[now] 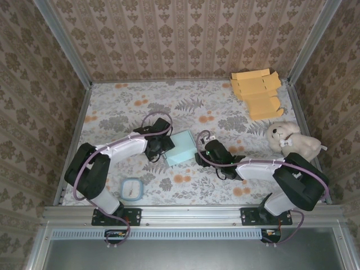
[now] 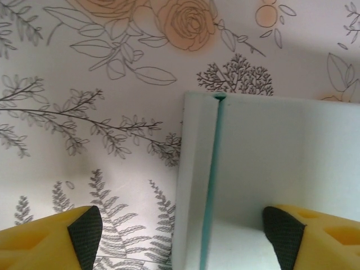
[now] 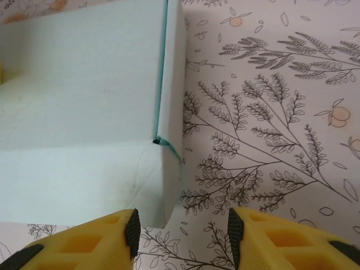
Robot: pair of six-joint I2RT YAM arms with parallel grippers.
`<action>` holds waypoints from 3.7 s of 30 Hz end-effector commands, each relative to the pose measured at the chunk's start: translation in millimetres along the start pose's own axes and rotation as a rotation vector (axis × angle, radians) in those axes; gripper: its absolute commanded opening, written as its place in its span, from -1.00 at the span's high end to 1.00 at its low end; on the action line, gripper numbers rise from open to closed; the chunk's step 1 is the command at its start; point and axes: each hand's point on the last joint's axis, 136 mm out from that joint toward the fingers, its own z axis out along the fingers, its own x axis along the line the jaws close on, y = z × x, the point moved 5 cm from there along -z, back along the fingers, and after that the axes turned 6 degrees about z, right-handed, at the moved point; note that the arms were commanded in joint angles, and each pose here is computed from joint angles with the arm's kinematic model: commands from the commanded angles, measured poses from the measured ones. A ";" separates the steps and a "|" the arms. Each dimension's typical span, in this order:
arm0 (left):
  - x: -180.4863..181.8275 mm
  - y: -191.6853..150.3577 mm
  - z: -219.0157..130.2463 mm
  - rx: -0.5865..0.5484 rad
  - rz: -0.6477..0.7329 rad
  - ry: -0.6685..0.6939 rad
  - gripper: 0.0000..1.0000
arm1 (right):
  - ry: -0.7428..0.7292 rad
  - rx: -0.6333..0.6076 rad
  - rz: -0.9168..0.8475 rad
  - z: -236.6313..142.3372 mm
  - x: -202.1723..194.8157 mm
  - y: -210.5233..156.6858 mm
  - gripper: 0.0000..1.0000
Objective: Fold the paper box
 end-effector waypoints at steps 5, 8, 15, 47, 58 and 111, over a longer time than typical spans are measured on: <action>-6.3 -2.7 12.9 0.037 0.002 0.007 -0.64 | 0.011 0.019 -0.022 -0.3 0.3 -6.4 -0.01; -7.6 -0.9 15.3 0.031 0.020 0.013 -0.64 | 0.034 0.024 -0.020 1.3 4.8 -4.2 -0.04; -7.2 9.0 21.0 -0.005 0.050 0.010 -0.64 | 0.090 0.044 -0.019 5.3 17.2 1.8 -0.10; -20.3 38.2 26.8 -0.116 0.293 -0.194 -0.66 | -0.019 -0.053 0.162 44.9 -5.1 82.8 -0.18; -22.7 43.3 19.6 -0.135 0.291 -0.194 -0.66 | 0.002 0.005 0.278 63.0 -18.0 54.8 -0.01; -28.5 -17.7 -11.1 0.049 -0.244 -0.087 -1.00 | 0.093 -0.091 0.430 37.6 -4.1 6.0 0.07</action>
